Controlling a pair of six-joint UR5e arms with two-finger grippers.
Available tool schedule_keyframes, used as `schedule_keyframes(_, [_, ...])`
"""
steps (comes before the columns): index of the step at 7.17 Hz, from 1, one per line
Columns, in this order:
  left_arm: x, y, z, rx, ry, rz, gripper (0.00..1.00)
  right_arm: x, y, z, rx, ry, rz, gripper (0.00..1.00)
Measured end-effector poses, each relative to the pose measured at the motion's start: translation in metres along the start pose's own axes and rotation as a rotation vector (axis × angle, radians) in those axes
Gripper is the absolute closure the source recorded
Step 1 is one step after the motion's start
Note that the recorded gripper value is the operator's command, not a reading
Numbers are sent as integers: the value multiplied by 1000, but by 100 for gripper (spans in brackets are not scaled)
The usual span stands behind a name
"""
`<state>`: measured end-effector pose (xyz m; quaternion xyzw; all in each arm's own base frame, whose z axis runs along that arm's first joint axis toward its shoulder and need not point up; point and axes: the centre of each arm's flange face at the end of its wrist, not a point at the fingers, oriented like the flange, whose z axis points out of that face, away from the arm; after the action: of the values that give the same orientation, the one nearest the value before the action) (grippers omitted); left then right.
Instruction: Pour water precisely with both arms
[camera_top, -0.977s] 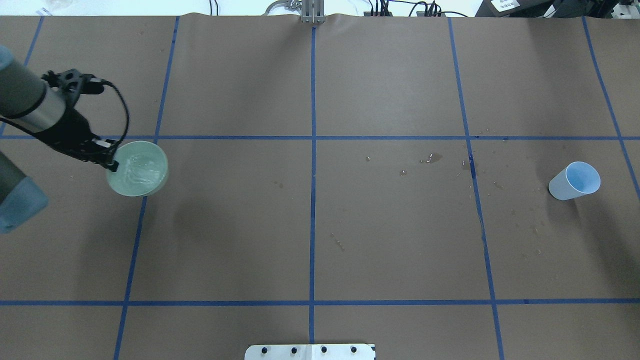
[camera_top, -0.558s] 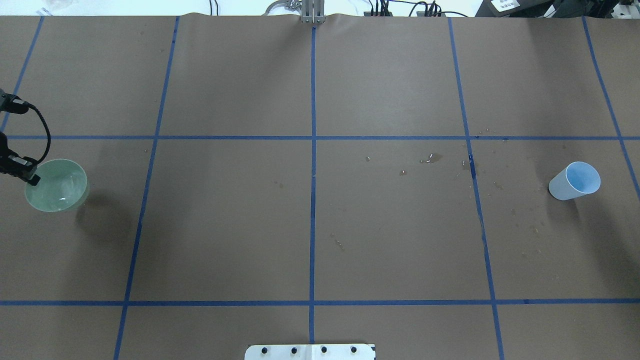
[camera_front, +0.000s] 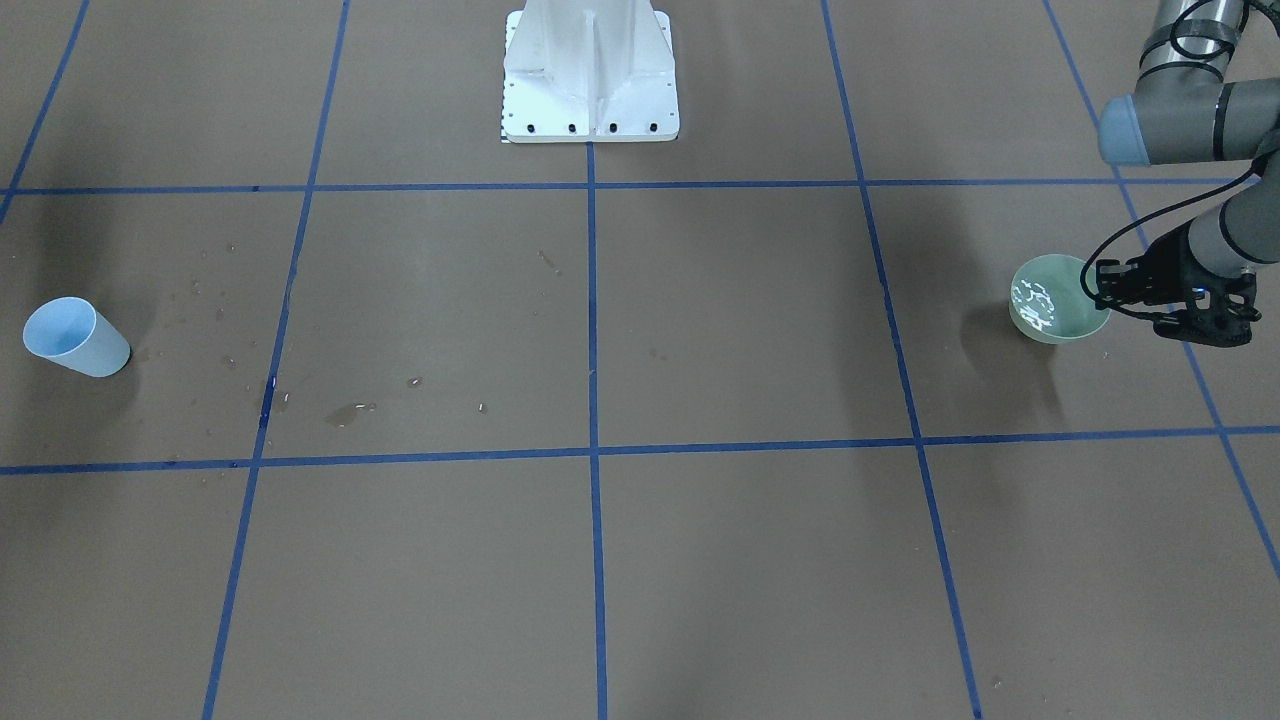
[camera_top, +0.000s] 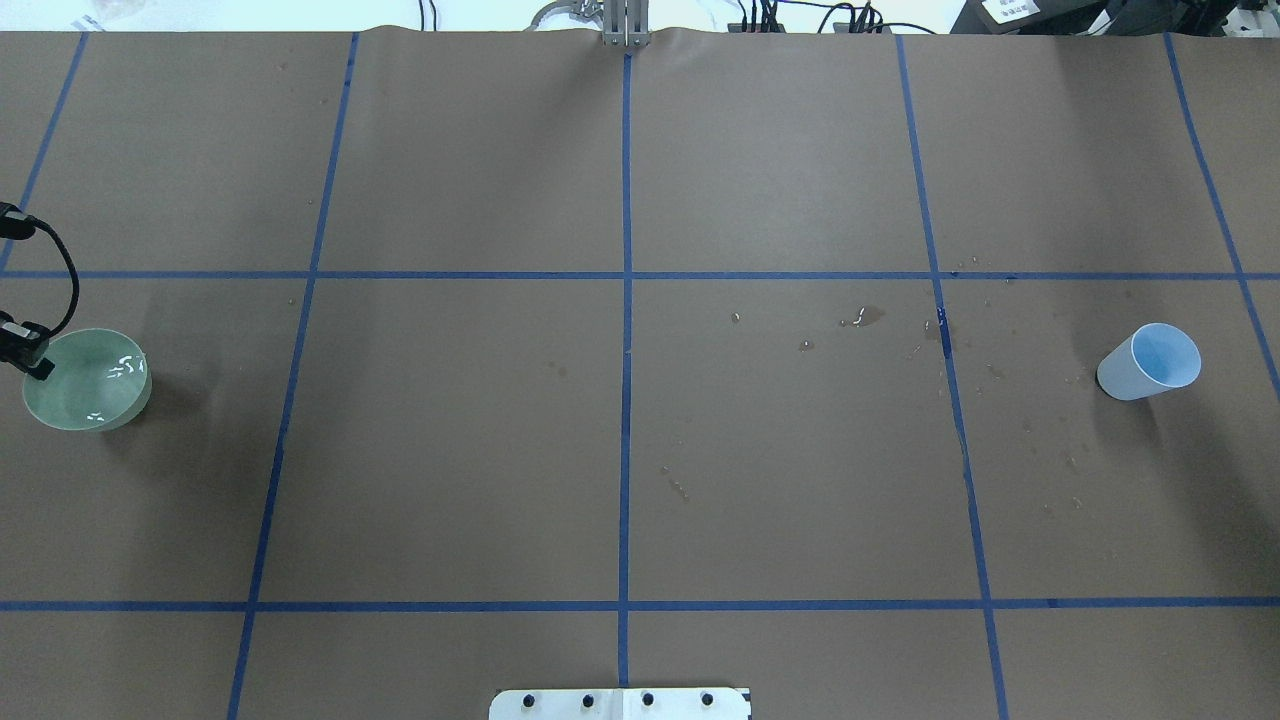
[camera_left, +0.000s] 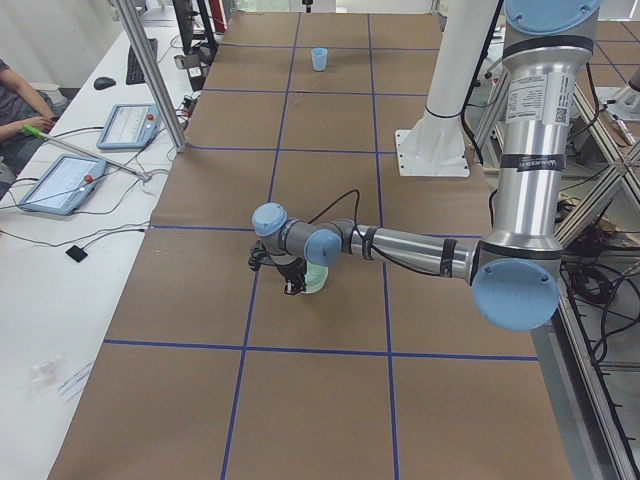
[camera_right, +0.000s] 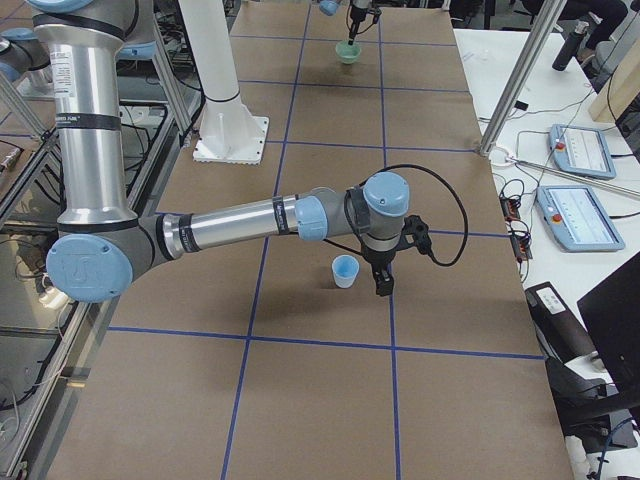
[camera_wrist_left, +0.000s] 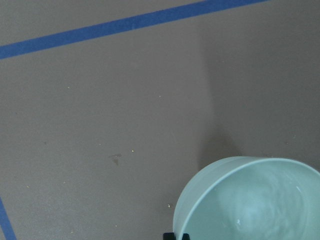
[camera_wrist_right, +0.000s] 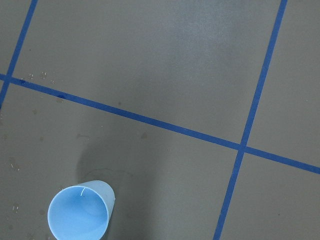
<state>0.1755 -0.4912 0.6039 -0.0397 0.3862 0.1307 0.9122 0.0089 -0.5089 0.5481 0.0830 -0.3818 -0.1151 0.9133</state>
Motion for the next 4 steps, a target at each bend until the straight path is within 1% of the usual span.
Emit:
schedule_keyframes(1, [1,-2,1,0,0,3,25,0,1,1,-2,0,0,1])
schedule_keyframes(2, [3,-4,0,3,1,8,18,0,1,2,-4,0,0,1])
schedule_keyframes(3, [7,-7,-3,7,3,17,2,0,2,3,-6,0,1,1])
schedule_keyframes(4, [10,-8,-7,13,16,25,1,0,3,3,-7,-1,2,1])
